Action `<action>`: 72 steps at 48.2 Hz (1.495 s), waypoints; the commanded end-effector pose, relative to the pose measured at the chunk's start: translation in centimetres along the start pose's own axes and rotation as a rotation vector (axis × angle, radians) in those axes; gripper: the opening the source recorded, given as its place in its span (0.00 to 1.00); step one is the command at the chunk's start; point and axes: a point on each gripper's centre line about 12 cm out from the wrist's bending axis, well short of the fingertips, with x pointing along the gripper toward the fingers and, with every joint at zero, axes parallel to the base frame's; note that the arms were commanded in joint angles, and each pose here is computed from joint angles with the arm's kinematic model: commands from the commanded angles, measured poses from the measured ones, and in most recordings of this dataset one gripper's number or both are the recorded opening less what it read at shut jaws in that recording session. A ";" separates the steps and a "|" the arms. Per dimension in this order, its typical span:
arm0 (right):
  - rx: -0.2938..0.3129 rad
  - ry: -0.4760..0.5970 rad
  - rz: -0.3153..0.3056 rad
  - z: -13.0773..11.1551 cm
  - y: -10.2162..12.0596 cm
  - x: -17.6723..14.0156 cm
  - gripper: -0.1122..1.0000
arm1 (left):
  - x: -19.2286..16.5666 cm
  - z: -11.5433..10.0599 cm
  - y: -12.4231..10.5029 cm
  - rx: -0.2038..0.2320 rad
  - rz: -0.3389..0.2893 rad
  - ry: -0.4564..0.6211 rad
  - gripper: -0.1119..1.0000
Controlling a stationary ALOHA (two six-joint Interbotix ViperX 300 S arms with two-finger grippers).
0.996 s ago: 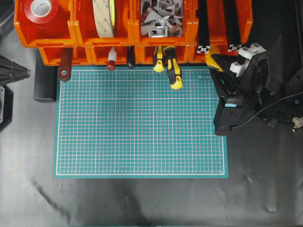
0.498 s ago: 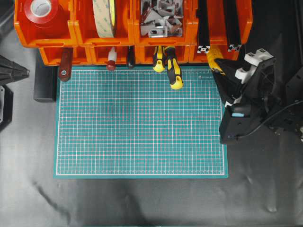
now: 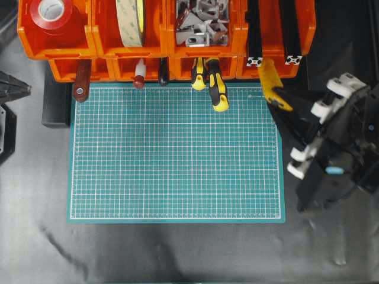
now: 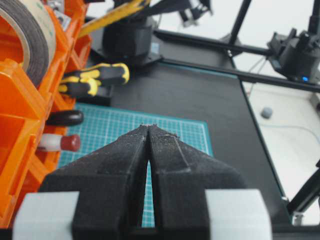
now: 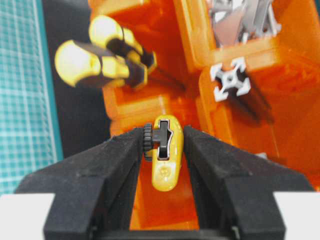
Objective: Pick cutter from container rack with right arm.
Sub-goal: 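Pull the yellow cutter out of the rack and lower it onto the mat, then set the yellow cutter down on the mat and open the right gripper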
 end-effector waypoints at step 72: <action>-0.240 -0.137 0.497 3.8 16.5 8.9 0.35 | -0.7 1.6 -0.5 -0.056 -0.023 -0.051 0.10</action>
